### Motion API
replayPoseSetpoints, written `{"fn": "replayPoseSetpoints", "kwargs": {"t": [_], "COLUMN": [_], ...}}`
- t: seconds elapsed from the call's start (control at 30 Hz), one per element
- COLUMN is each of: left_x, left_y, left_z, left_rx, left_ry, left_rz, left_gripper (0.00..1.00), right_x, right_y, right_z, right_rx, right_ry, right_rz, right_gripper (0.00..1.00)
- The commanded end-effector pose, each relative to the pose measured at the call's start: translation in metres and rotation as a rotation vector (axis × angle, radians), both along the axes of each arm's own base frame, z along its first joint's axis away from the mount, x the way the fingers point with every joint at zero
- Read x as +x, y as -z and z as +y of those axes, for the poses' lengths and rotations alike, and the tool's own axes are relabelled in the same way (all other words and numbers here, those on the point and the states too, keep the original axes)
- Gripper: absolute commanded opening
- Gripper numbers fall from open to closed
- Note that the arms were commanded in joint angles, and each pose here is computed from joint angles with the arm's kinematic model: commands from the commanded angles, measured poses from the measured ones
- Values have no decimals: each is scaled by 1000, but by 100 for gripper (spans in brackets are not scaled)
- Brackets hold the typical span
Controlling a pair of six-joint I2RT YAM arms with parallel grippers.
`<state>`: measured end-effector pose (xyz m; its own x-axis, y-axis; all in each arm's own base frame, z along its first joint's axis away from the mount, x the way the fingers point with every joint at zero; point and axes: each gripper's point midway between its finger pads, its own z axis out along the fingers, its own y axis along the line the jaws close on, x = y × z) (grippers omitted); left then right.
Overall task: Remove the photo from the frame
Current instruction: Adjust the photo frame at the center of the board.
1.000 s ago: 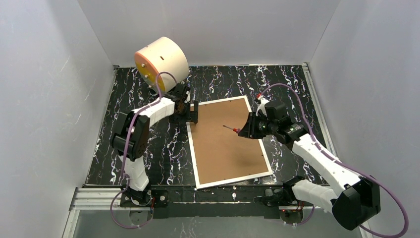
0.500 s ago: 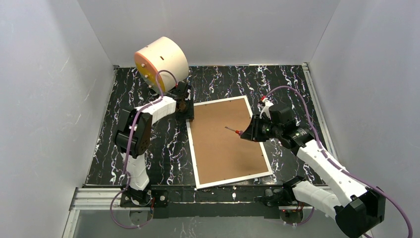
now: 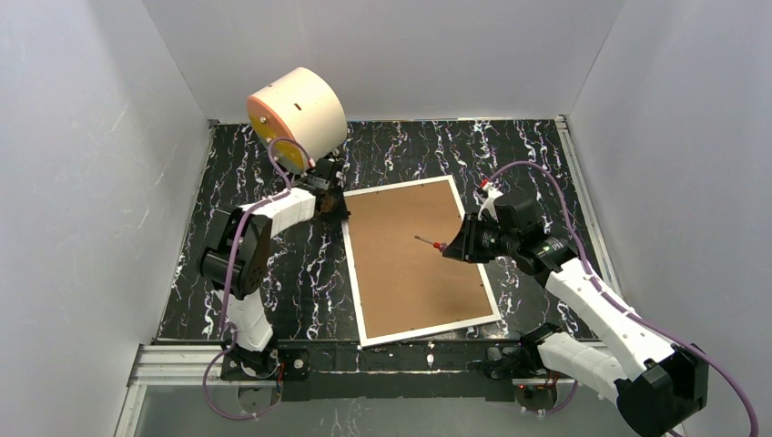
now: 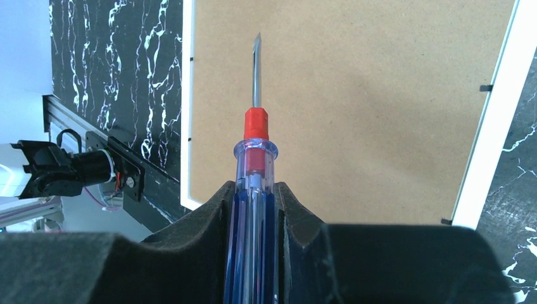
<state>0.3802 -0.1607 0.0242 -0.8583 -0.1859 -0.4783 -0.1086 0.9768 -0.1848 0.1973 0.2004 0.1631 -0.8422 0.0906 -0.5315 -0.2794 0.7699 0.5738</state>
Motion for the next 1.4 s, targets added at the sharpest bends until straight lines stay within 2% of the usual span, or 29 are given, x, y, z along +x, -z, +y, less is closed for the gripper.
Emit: {"fn": "replayPoseSetpoints", "kwargs": {"t": [0.0,0.17,0.3,0.47,0.73,0.93,1.17,1.37], "left_x": [-47,-60,-66,-75,-76,-79,-81,-80], "left_y": [46,42,33,24,9,6,7,7], "left_z": [73,93,93,98,97,99,97,97], "left_rx": [165,112,50,27,-21,-27,-39,-38], "left_ry": [-205,-372,-442,-506,-548,-553,-546,-533], "left_rz": [170,143,113,76,30,16,13,14], "left_gripper": [0,0,0,0,0,0,0,0], "right_x": [2,-4,-25,-76,-132,-139,-124,-121], "right_y": [-7,-8,-17,-24,-8,-3,11,34], "right_z": [-1,-8,-12,-30,-64,-77,-88,-87], "right_rx": [12,-49,-65,-120,-243,-296,-394,-401], "right_ry": [18,18,-43,-130,-136,-68,44,103], "right_rz": [-14,37,96,251,462,501,524,569], "right_gripper": [1,1,1,1,1,1,1,1]}}
